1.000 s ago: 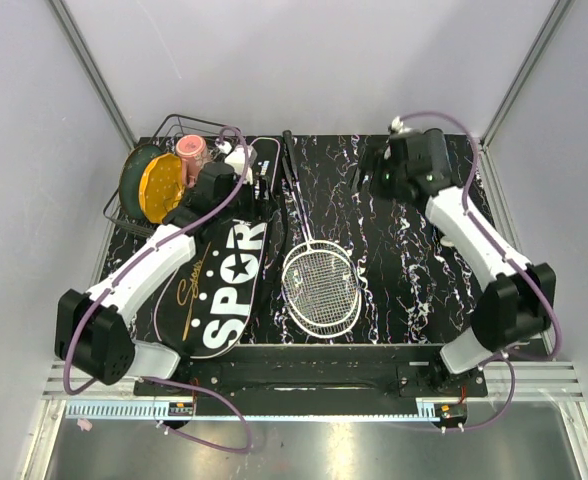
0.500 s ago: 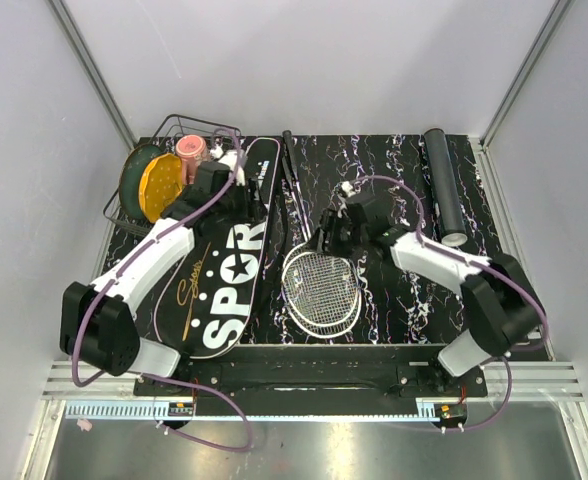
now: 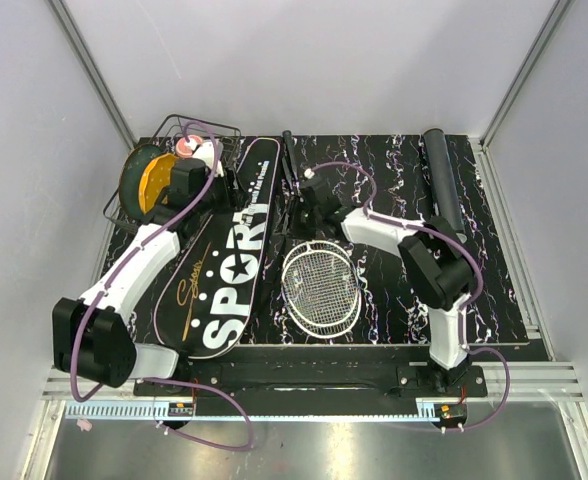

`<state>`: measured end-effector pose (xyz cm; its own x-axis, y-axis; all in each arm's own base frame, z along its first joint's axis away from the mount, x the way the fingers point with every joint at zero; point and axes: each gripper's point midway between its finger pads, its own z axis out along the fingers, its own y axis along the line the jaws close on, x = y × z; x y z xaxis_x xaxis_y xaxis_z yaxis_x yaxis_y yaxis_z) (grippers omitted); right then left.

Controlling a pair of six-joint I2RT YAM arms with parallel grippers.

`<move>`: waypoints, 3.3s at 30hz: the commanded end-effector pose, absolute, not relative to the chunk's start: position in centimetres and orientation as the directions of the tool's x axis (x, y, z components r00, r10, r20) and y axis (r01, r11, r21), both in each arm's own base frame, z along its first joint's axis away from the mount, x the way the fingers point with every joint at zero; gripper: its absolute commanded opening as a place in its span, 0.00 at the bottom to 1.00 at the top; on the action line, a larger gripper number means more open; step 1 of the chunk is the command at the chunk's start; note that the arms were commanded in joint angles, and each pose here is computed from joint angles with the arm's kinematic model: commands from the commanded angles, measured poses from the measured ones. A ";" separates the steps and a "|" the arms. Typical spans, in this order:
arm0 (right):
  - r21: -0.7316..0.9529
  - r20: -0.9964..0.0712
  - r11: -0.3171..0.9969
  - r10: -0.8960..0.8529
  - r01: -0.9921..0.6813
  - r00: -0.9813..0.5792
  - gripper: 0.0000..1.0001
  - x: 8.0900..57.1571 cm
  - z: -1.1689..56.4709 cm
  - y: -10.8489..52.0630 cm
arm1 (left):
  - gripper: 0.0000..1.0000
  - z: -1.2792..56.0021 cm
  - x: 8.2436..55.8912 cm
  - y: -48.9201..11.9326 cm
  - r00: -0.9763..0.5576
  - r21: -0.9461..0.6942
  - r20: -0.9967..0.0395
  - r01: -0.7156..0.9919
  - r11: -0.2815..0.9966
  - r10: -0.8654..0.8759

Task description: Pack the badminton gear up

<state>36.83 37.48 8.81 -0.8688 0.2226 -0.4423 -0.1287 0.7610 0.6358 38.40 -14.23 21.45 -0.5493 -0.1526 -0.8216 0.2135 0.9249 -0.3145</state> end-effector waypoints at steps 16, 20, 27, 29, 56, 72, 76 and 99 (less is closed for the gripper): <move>0.520 -0.447 0.854 0.254 -0.019 -0.858 0.26 38.0 3.5 37.5 | 0.68 8.8 37.7 -19.0 -0.746 0.021 -0.624 0.280 0.960 0.231; 0.533 -0.485 0.846 0.278 -0.027 -0.829 0.14 38.5 4.1 37.2 | 0.66 6.9 37.7 -18.6 -0.759 0.127 -0.587 0.258 0.958 0.282; 0.554 -0.479 0.831 0.280 -0.039 -0.832 0.00 38.2 3.7 37.5 | 0.62 5.5 37.9 -18.0 -0.756 0.219 -0.566 0.245 0.944 0.328; 0.569 -0.462 0.822 0.281 -0.038 -0.841 0.00 37.8 3.6 37.6 | 0.60 5.2 38.0 -18.0 -0.756 0.225 -0.562 0.252 0.941 0.336; 0.846 -0.395 0.475 0.251 -0.243 -0.884 0.55 35.2 11.6 39.0 | 0.00 12.8 36.8 -20.3 -0.690 -0.023 -0.673 0.381 0.924 0.267; 0.914 -0.292 0.374 0.332 -0.159 -0.897 0.61 34.3 12.6 39.4 | 0.00 18.1 36.6 -19.2 -0.641 -0.214 -0.766 0.337 0.917 0.057; 0.904 -0.284 0.410 0.358 -0.123 -0.890 0.68 33.7 12.4 38.3 | 0.00 18.4 36.8 -18.8 -0.632 -0.217 -0.774 0.313 0.925 0.033; 0.921 -0.265 0.388 0.546 -0.040 -0.794 0.73 38.7 20.7 37.1 | 0.00 18.7 36.2 -19.8 -0.641 -0.275 -0.767 0.342 0.899 0.010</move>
<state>36.18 36.72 16.47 -0.8285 0.4768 -0.2937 -0.0550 0.4526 0.8900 35.35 -18.76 15.31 -0.7150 0.0611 -0.6965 0.3017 0.9256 -0.2285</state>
